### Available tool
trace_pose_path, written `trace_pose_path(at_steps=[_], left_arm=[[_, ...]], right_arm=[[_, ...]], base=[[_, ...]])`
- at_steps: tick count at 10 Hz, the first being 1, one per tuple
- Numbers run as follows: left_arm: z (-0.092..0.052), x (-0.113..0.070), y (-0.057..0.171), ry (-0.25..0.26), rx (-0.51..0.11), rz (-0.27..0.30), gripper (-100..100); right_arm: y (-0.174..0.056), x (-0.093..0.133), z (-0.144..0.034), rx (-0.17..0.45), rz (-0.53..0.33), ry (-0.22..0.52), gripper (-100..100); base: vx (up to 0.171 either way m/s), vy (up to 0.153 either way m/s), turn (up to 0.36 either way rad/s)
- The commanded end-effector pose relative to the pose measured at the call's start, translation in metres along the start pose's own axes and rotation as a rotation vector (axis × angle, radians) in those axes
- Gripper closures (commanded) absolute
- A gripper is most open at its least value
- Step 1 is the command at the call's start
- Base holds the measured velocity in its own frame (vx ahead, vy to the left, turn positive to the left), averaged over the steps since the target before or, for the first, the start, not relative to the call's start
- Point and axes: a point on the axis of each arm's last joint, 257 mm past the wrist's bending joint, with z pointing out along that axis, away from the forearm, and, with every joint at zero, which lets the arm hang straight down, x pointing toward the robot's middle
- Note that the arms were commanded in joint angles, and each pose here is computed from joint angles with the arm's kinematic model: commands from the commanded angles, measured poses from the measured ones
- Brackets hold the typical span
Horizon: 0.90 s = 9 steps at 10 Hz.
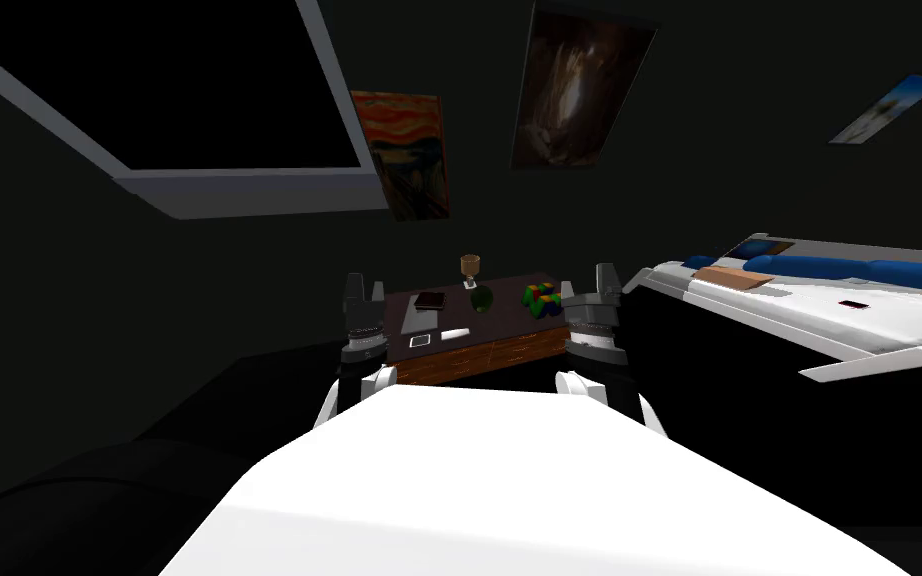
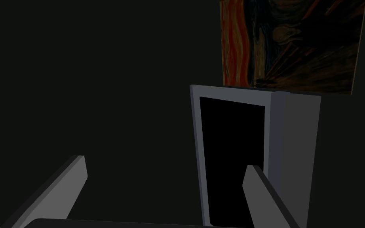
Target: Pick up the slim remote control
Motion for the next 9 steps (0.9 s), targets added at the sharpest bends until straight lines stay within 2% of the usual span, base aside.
trace_pose_path(at_steps=[1, 3, 6, 7, 9], left_arm=[[-0.001, 0.002, 0.006, 0.021, -0.015, -0.004, -100], [-0.004, 0.005, 0.020, 0.053, -0.057, -0.017, -100], [-0.015, 0.010, 0.058, 0.104, -0.170, -0.053, -100], [-0.015, 0.010, 0.058, 0.104, -0.170, -0.053, -100], [-0.028, 0.012, 0.091, 0.140, -0.270, -0.083, -100]], right_arm=[[0.000, 0.000, 0.000, 0.000, 0.000, 0.000, 0], [0.000, 0.000, 0.000, 0.000, 0.000, 0.000, 0], [0.000, 0.000, 0.000, 0.000, 0.000, 0.000, 0], [0.000, 0.000, 0.000, 0.000, 0.000, 0.000, 0], [0.000, 0.000, 0.000, 0.000, 0.000, 0.000, 0]], base=[[-0.001, 0.001, -0.077], [-0.006, 0.006, -0.137], [-0.011, 0.007, -0.213], [-0.010, 0.007, -0.078], [-0.008, 0.000, -0.215]])
